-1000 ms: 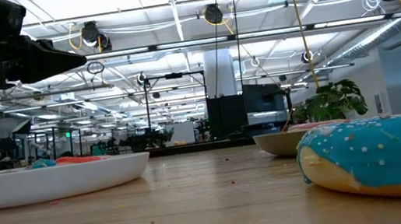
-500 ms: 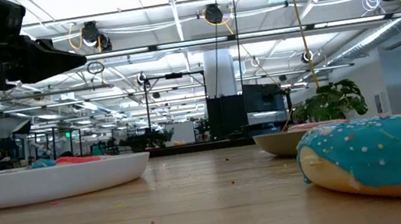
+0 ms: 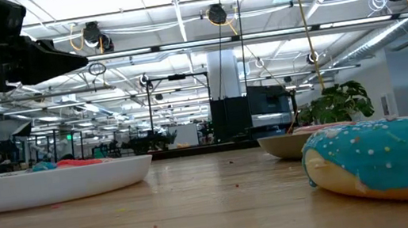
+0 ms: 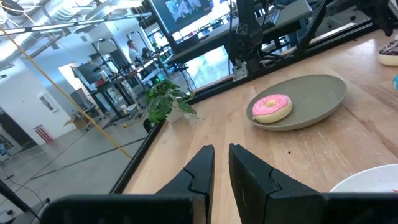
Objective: Pick & Place donuts
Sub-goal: Put the large black donut on the gray plate
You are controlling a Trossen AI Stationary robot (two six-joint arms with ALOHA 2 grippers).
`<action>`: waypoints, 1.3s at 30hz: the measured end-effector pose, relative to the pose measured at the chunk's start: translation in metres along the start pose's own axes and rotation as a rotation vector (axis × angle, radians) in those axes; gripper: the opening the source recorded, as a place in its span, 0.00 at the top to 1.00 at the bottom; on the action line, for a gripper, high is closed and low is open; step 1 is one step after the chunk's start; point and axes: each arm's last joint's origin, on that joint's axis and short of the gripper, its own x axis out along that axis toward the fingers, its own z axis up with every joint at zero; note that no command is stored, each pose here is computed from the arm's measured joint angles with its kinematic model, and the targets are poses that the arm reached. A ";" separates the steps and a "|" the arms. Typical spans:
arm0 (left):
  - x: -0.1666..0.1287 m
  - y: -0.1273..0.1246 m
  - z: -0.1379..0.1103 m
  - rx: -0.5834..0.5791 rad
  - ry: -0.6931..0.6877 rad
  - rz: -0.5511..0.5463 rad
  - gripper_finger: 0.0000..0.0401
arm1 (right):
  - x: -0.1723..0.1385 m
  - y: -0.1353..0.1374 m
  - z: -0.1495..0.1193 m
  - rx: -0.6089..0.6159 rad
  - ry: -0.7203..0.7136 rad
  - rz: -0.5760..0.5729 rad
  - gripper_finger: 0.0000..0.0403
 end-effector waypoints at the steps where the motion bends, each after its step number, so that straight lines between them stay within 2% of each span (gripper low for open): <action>1: 0.000 0.000 0.000 0.000 0.000 0.000 0.86 | 0.000 0.000 0.000 0.000 0.000 0.000 0.67; 8: 0.000 0.000 0.000 -0.001 0.000 0.000 0.86 | 0.009 -0.002 -0.003 -0.006 -0.002 0.006 0.48; 13: 0.000 0.000 0.000 -0.001 0.000 0.000 0.86 | 0.025 -0.005 -0.009 -0.008 0.000 0.022 0.41; 21: 0.000 0.000 0.000 -0.001 0.001 0.000 0.86 | 0.039 -0.011 -0.019 -0.006 0.065 0.020 0.40; 39: 0.000 0.000 0.000 -0.001 0.001 0.000 0.86 | 0.069 -0.020 -0.032 -0.002 0.020 0.065 0.39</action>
